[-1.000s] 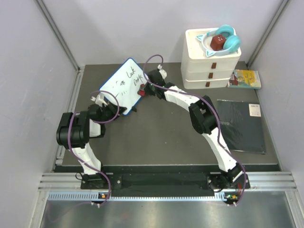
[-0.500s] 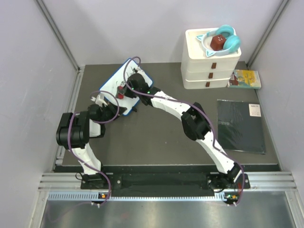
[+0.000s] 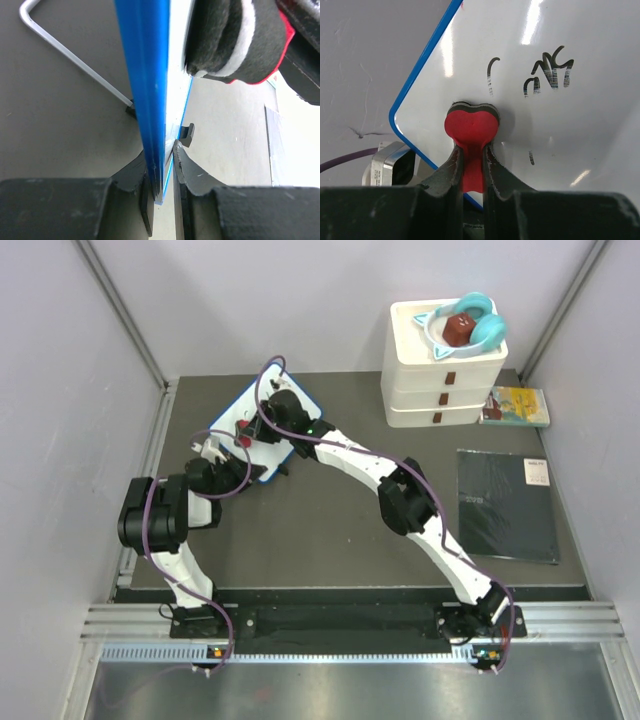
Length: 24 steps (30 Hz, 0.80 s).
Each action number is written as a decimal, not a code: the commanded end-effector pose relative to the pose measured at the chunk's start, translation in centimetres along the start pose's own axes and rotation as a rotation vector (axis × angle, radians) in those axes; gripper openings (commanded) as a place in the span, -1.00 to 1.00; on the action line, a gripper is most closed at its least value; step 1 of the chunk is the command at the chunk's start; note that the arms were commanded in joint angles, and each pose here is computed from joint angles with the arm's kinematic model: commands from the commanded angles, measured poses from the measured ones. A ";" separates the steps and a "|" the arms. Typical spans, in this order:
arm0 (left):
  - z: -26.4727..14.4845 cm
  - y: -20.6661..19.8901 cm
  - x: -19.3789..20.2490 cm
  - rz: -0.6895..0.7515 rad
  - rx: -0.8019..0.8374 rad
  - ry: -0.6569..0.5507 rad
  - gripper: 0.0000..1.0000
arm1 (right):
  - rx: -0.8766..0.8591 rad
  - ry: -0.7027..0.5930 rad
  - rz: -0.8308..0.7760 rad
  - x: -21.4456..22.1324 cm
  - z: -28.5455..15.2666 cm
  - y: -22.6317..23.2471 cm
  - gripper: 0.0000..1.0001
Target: Erase the whiteboard
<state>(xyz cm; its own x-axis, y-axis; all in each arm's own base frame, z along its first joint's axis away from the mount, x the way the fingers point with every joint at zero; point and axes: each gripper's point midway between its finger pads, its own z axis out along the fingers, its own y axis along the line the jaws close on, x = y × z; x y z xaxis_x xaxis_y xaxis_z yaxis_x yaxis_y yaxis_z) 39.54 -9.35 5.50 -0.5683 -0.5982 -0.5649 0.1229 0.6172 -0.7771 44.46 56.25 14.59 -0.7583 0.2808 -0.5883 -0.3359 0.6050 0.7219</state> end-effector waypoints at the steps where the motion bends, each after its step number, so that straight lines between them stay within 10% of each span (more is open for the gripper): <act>1: -0.5 0.9 3.7 -0.044 -0.055 0.130 -0.94 | 0.176 0.060 -0.055 3.0 0.6 -5.1 -1.00; 13: -0.6 0.7 3.7 -0.036 -0.045 0.131 -0.93 | 0.440 0.011 0.036 1.3 -2.0 -15.3 -1.00; 24: -0.7 0.6 3.8 -0.034 -0.037 0.134 -0.94 | 0.215 0.018 -0.017 -1.1 -0.2 -11.4 -1.00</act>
<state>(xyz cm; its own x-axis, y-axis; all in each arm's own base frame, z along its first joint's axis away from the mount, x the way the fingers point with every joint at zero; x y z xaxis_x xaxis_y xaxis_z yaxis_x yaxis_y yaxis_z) 39.61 -9.42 5.60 -0.5651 -0.5913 -0.5753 0.1283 0.6259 -0.7693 48.81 48.95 11.16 -0.7379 0.3536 -0.5749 -0.1808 0.7171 0.6731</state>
